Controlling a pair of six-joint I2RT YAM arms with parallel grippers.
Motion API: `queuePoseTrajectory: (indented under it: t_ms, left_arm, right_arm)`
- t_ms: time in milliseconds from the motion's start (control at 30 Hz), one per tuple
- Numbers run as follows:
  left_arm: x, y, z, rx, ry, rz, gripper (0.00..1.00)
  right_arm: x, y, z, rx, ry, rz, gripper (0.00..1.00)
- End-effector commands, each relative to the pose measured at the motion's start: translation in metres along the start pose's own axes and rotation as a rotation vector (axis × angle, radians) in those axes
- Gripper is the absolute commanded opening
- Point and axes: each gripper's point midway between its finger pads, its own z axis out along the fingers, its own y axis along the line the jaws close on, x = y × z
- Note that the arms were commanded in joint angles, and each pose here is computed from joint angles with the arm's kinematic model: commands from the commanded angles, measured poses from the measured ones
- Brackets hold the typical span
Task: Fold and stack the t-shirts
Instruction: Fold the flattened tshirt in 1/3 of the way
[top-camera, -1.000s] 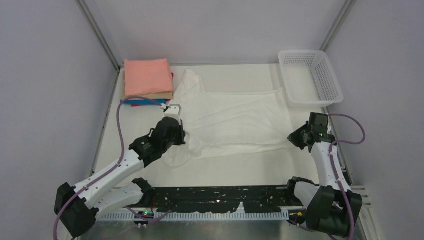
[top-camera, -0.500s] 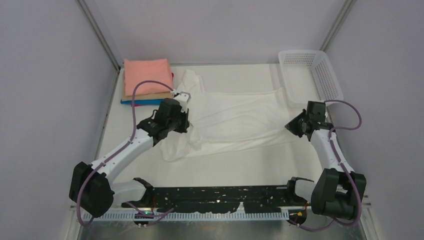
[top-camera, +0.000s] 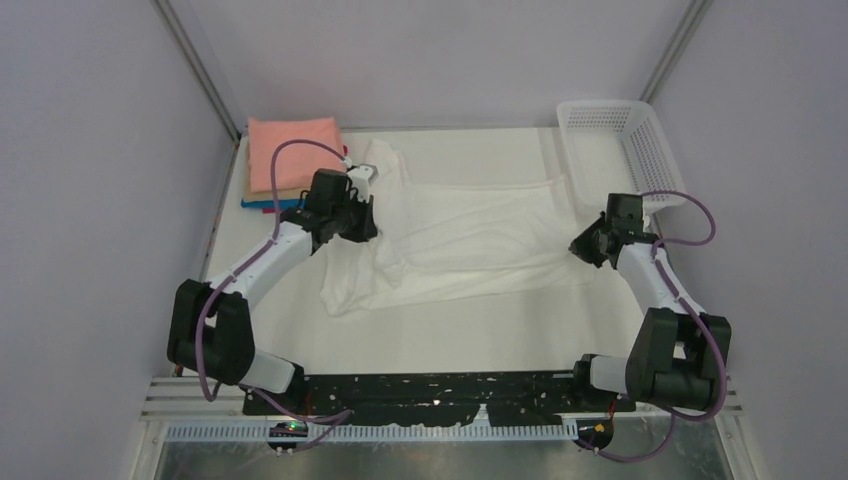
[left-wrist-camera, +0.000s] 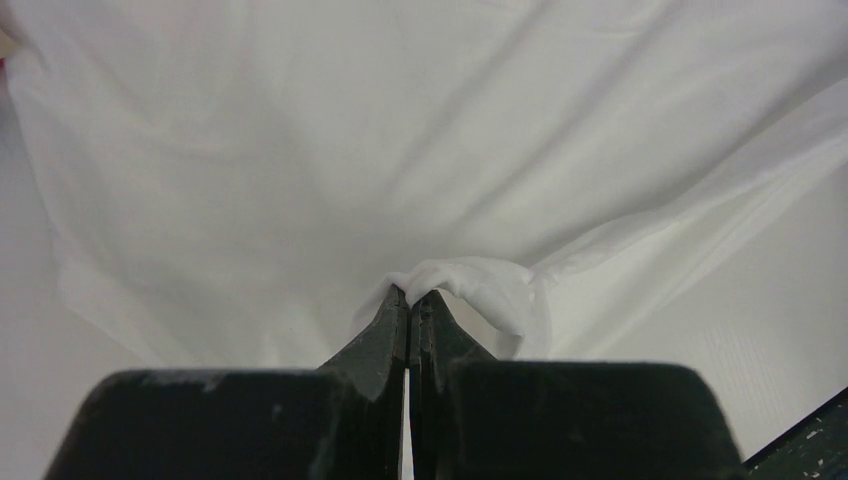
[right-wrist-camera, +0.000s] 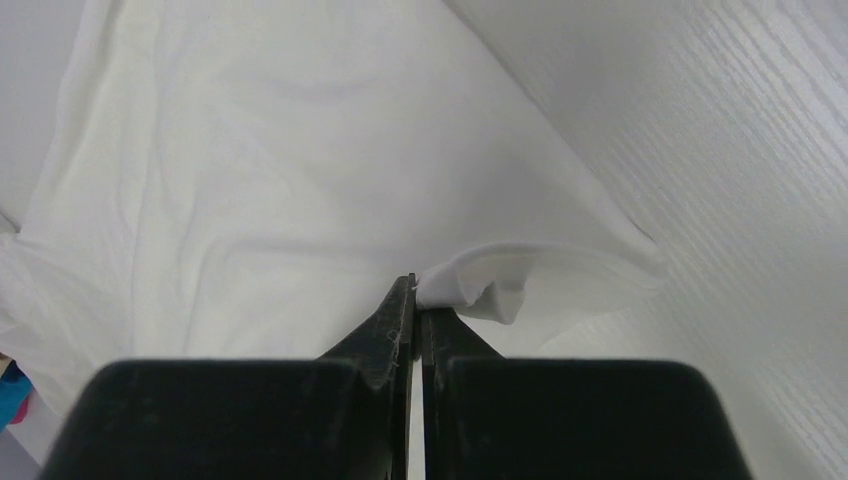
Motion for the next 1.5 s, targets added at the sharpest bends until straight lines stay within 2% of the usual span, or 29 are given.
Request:
queuePoseTrajectory:
  t_ms: [0,300,467,567,667,700,733,767,867,900,1000,1100,1167,1300,1467]
  left_arm:
    - [-0.033,-0.009,0.006,0.076,-0.044,0.036,0.0]
    - [-0.04,0.009,0.024,0.037,-0.006,-0.024,0.0]
    - [-0.045,0.019,0.035,0.009,0.022,-0.055,0.01]
    - [-0.047,0.026,0.042,-0.027,0.052,-0.084,0.02]
    - [-0.047,0.038,0.047,-0.088,0.074,-0.117,0.01]
    - [-0.047,0.041,0.047,-0.099,0.081,-0.128,0.06]
    - [-0.048,0.042,0.047,-0.108,0.085,-0.14,0.15]
    - [-0.049,0.044,0.048,-0.115,0.083,-0.15,0.3]
    - [-0.054,0.052,0.046,-0.149,0.066,-0.191,0.95]
    - [-0.058,0.053,0.044,-0.159,0.062,-0.206,0.99]
    - [-0.066,0.052,0.035,-0.17,0.064,-0.233,1.0]
    - [-0.064,0.04,0.02,-0.129,0.053,-0.253,1.0]
    - [-0.054,0.025,0.011,-0.063,0.045,-0.277,1.0]
    - [-0.016,0.0,-0.001,0.023,0.074,-0.309,1.0]
    - [0.028,-0.002,-0.008,-0.112,0.15,-0.223,0.99]
  right_arm:
    - [-0.029,0.015,-0.001,-0.016,-0.096,-0.011,0.06]
    - [-0.035,0.021,0.011,0.013,-0.117,-0.008,0.1]
    - [-0.045,0.016,0.013,0.05,-0.169,0.008,0.14]
    - [-0.047,0.021,0.015,0.036,-0.175,0.004,0.24]
    - [-0.045,0.02,0.015,0.04,-0.17,-0.003,0.42]
    - [-0.045,0.02,0.014,0.041,-0.169,-0.005,0.46]
    - [-0.045,0.02,0.011,0.038,-0.172,-0.006,0.53]
    - [-0.043,0.018,0.011,0.039,-0.168,-0.009,0.61]
    - [-0.039,0.016,0.001,0.026,-0.174,-0.015,0.71]
    - [-0.04,0.017,-0.005,0.014,-0.186,-0.018,0.76]
    - [-0.032,0.015,-0.013,-0.005,-0.179,-0.042,0.83]
    - [-0.026,0.019,-0.023,-0.034,-0.179,-0.096,0.99]
    - [-0.017,0.027,-0.027,-0.051,-0.175,-0.165,0.96]
    - [0.017,0.048,-0.025,-0.116,-0.107,-0.303,0.95]
    - [0.053,0.063,-0.01,-0.213,-0.001,-0.38,0.95]
